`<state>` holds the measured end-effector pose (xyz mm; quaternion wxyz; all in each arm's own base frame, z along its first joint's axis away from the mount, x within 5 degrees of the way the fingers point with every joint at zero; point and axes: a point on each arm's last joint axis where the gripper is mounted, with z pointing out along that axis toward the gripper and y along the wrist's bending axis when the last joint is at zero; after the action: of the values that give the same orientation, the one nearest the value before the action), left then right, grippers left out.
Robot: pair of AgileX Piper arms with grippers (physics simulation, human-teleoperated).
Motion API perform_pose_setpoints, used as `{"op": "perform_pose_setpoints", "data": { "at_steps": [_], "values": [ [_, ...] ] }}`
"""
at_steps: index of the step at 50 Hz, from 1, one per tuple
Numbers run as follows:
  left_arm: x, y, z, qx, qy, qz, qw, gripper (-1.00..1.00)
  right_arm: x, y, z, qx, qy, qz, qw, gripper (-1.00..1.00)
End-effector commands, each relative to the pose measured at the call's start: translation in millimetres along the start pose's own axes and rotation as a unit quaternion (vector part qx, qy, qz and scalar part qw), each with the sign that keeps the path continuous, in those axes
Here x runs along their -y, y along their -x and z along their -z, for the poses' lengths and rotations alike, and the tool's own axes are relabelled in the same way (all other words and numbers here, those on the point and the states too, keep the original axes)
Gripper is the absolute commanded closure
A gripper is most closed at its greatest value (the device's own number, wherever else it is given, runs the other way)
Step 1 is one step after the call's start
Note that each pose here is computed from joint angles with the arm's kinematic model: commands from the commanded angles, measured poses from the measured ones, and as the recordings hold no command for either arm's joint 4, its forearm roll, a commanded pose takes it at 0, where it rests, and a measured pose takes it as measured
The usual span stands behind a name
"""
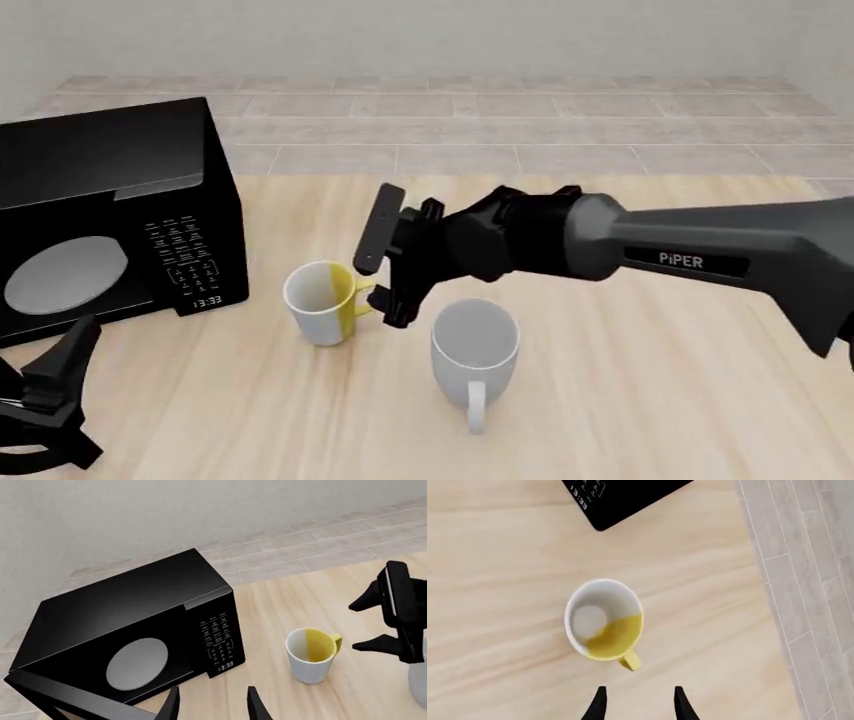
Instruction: Put the yellow and white mug to the front of the white mug.
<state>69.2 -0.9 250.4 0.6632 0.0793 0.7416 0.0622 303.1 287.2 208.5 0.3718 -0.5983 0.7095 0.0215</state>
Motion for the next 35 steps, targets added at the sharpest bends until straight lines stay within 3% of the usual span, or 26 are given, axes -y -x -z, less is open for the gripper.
{"op": "perform_pose_setpoints", "data": {
  "at_steps": [1, 25, 35],
  "values": [
    [0.0, 0.0, 0.0, 0.000, 0.000, 0.000, 1.0000, -1.00, -6.1, -4.7, -23.0, -0.011, 0.010, 0.008, 0.9999, -1.00],
    [0.0, 0.0, 0.0, 0.000, 0.000, 0.000, 1.0000, -1.00, 2.5, -16.8, -49.9, -0.039, 0.019, 0.010, 0.9990, -1.00],
    [0.0, 0.0, 0.0, 0.000, 0.000, 0.000, 1.0000, -1.00, -10.6, -15.1, -63.6, -0.043, 0.032, 0.009, 0.9985, -1.00]
  ]
}}
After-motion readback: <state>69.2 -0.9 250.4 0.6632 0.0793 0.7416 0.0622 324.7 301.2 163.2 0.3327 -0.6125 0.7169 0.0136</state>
